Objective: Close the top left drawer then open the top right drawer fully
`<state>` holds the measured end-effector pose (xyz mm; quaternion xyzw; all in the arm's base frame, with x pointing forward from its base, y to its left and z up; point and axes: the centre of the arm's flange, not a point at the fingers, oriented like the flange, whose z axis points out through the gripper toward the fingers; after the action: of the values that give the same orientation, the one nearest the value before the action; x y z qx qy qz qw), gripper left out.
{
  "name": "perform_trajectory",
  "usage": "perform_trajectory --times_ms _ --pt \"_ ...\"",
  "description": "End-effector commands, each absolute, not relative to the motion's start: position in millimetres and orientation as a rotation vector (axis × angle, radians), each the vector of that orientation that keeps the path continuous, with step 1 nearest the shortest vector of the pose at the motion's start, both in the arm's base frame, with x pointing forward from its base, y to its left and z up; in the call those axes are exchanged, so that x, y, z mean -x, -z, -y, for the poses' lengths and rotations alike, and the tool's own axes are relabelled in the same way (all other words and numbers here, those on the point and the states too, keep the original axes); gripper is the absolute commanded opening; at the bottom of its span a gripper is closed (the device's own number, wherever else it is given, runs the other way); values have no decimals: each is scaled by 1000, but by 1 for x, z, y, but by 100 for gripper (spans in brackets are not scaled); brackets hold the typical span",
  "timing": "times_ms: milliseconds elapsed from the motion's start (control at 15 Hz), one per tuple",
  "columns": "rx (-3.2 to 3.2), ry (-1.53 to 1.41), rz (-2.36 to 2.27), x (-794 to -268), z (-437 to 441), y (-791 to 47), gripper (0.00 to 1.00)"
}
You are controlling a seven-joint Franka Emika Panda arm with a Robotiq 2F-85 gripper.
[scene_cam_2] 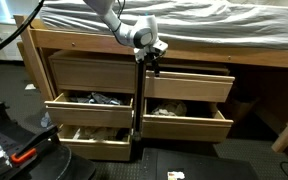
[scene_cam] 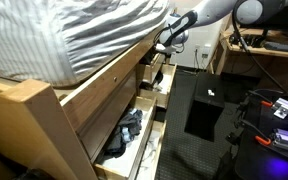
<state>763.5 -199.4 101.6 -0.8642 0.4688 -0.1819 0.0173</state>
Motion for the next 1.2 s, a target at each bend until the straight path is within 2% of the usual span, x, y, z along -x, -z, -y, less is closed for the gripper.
perform_trajectory --times_ms 0,267,733,933,1000,1133 --pt "2684 568 -1459 -765 199 -101 100" --pt "2588 496 -1472 -775 197 -91 100" --pt "2633 535 -1457 -767 191 -96 100" --pt "2591 544 -1539 -786 192 -66 100" --pt "2601 527 -1502 -767 188 -88 100" --pt "2586 533 -1522 -768 187 -79 100"
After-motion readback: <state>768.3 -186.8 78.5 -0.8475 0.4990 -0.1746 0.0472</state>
